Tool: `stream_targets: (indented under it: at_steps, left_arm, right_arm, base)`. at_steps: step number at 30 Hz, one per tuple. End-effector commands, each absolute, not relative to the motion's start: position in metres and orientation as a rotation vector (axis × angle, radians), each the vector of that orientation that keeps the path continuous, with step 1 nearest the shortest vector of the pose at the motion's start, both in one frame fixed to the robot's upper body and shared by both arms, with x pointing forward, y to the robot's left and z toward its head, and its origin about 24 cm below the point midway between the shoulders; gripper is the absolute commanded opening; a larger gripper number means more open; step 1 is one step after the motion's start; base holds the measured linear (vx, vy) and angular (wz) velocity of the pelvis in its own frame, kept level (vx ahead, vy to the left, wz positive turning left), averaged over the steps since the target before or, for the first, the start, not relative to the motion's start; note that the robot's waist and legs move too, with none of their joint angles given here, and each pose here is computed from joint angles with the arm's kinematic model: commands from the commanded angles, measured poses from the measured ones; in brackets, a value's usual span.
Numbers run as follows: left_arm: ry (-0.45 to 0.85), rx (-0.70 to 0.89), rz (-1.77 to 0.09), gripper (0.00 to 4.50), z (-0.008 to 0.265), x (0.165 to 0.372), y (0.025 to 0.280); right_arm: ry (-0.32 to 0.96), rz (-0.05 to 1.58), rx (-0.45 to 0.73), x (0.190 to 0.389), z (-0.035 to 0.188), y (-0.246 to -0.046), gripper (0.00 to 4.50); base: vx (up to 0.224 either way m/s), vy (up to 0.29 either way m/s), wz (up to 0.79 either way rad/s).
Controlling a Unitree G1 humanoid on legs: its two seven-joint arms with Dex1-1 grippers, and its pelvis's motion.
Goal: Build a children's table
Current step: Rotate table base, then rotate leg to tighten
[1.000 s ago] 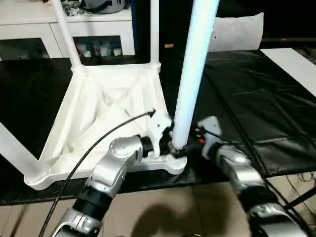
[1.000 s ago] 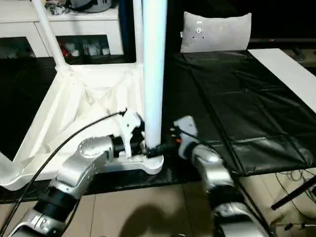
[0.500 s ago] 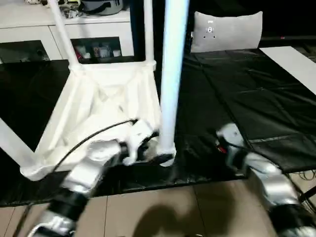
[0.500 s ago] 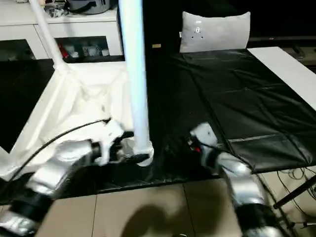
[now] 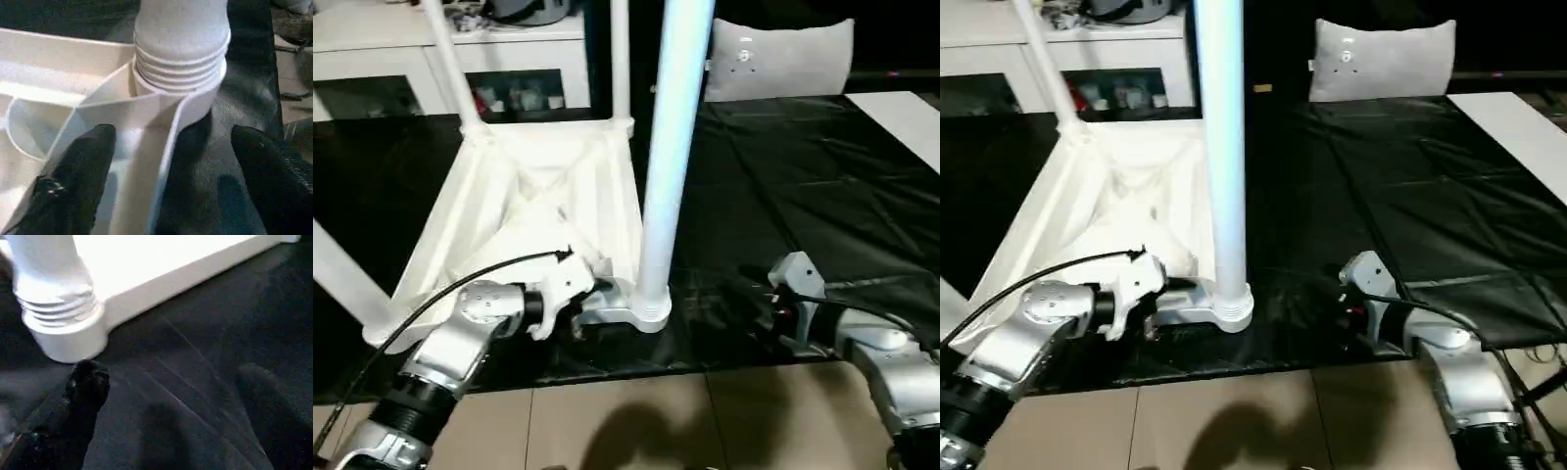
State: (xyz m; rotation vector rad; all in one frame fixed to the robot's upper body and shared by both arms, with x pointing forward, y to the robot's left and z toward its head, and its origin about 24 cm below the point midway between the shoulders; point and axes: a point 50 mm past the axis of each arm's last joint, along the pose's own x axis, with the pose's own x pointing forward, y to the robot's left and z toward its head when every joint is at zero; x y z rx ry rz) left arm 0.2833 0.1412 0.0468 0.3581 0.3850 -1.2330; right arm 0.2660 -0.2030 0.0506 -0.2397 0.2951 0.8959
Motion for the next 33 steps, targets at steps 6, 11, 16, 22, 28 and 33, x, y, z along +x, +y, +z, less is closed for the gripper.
stream_targets:
  at_steps: [6, 11, 16, 22, 28, 33]
  left_arm:
    - [0.396, 0.342, -1.248, 3.42, 0.053, 0.293, 0.150]
    - [0.400, 0.345, -1.221, 2.87, 0.055, 0.299, 0.157]
    - [0.411, 0.360, -1.185, 2.69, 0.054, 0.305, 0.163]
    - [0.443, 0.349, -1.219, 2.16, 0.053, 0.305, 0.166]
    - [0.444, 0.358, -1.221, 1.70, 0.053, 0.308, 0.169]
    - [0.449, 0.373, -1.225, 1.23, 0.054, 0.311, 0.168]
  right_arm:
    - [0.303, 0.960, -0.207, 0.261, 0.058, -0.198, 4.50]
    - [0.322, 0.966, -0.161, 0.260, 0.060, -0.199, 4.50]
    - [0.347, 0.985, -0.042, 0.256, 0.063, -0.198, 4.50]
    - [0.327, 0.942, -0.009, 0.260, 0.065, -0.193, 4.50]
    - [0.352, 0.995, -0.048, 0.256, 0.063, -0.191, 4.50]
    - [0.321, 1.011, -0.127, 0.255, 0.062, -0.192, 4.50]
  base:
    - [0.000, 0.000, 0.00]
    - [0.000, 0.000, 0.00]
    - [0.000, 0.000, 0.00]
    - [0.000, 0.000, 0.00]
    - [0.000, 0.000, 0.00]
    - [0.000, 0.000, 0.00]
